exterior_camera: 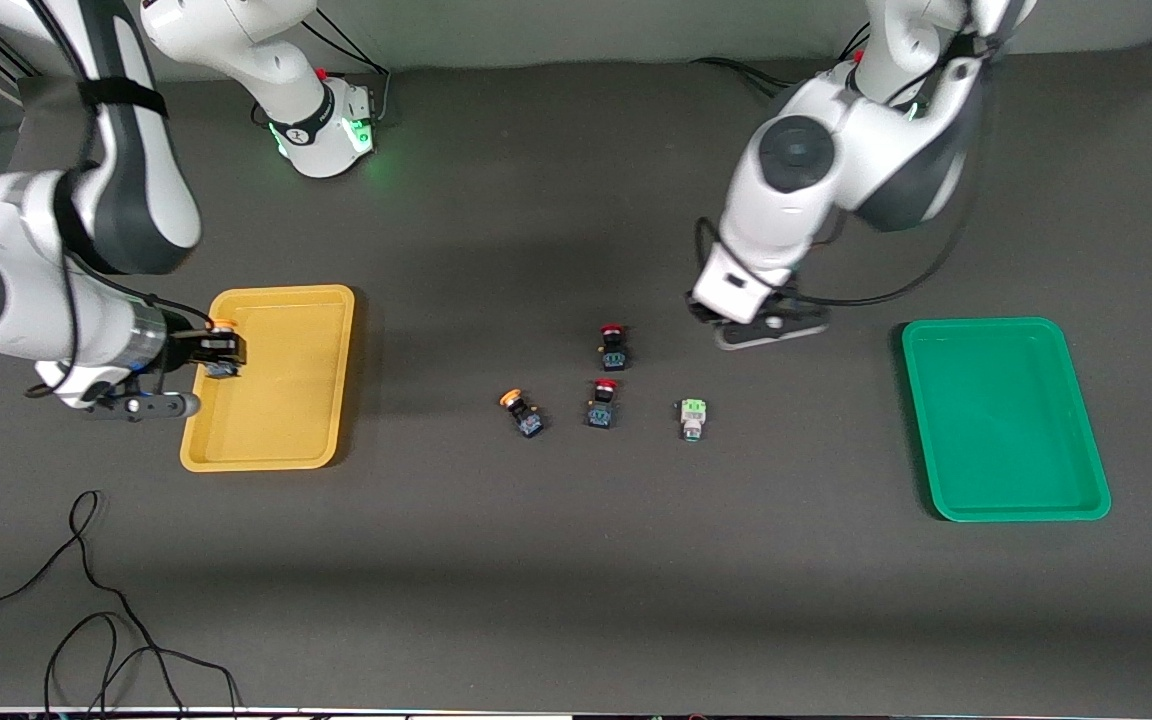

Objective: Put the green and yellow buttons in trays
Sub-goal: 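Carry the yellow button to the yellow tray while the left gripper carries the green button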

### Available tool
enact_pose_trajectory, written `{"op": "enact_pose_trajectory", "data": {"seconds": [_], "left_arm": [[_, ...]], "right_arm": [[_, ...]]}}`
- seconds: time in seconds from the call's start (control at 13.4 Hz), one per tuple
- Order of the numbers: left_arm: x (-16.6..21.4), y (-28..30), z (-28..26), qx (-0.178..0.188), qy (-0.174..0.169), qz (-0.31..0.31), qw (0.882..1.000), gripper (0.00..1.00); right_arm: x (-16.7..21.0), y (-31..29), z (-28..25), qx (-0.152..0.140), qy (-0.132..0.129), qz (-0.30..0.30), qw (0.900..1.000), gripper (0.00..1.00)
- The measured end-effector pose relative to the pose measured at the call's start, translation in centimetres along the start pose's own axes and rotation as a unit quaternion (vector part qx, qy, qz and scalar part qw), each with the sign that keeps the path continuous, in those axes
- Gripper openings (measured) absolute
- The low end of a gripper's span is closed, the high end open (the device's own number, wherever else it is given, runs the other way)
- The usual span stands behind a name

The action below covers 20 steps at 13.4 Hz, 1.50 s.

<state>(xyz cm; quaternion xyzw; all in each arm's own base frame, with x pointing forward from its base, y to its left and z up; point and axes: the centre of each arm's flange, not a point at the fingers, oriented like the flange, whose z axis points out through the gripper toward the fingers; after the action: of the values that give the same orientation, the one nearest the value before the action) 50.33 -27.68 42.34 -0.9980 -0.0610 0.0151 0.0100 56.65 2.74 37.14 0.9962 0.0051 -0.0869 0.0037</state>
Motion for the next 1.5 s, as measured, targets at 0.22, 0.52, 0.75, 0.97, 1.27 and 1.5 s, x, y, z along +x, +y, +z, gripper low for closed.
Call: {"op": "enact_pose_trajectory", "data": {"seconds": [0.22,0.52,0.75,0.97,1.27,1.5], "left_arm": [[6.2,-15.5,-2.9,-0.009,-0.051,0.070,0.996,0.33],[9.6,-30.7,-2.4,-0.008,-0.060,0.112,0.992,0.33],[11.7,-34.5,3.5,-0.001,-0.047,0.099,0.994,0.33],[13.0,-34.8,13.3,-0.008,-0.045,0.093,0.995,0.33],[13.3,-34.1,20.1,-0.014,-0.065,0.037,0.997,0.33],[13.5,-33.8,21.4,-0.015,-0.061,0.027,0.998,0.33]], "right_arm": [[-0.2,0.5,8.6,-0.020,0.032,-0.019,0.999,0.41],[0.5,0.7,16.1,-0.042,0.052,-0.015,0.998,0.41],[0.9,0.0,18.3,-0.048,0.059,-0.017,0.997,0.41],[1.1,-0.4,18.4,-0.048,0.061,-0.020,0.997,0.47],[1.3,-1.8,15.3,0.010,0.032,0.014,0.999,0.89],[1.6,-4.3,5.5,0.065,0.003,0.009,0.998,1.00]]}}
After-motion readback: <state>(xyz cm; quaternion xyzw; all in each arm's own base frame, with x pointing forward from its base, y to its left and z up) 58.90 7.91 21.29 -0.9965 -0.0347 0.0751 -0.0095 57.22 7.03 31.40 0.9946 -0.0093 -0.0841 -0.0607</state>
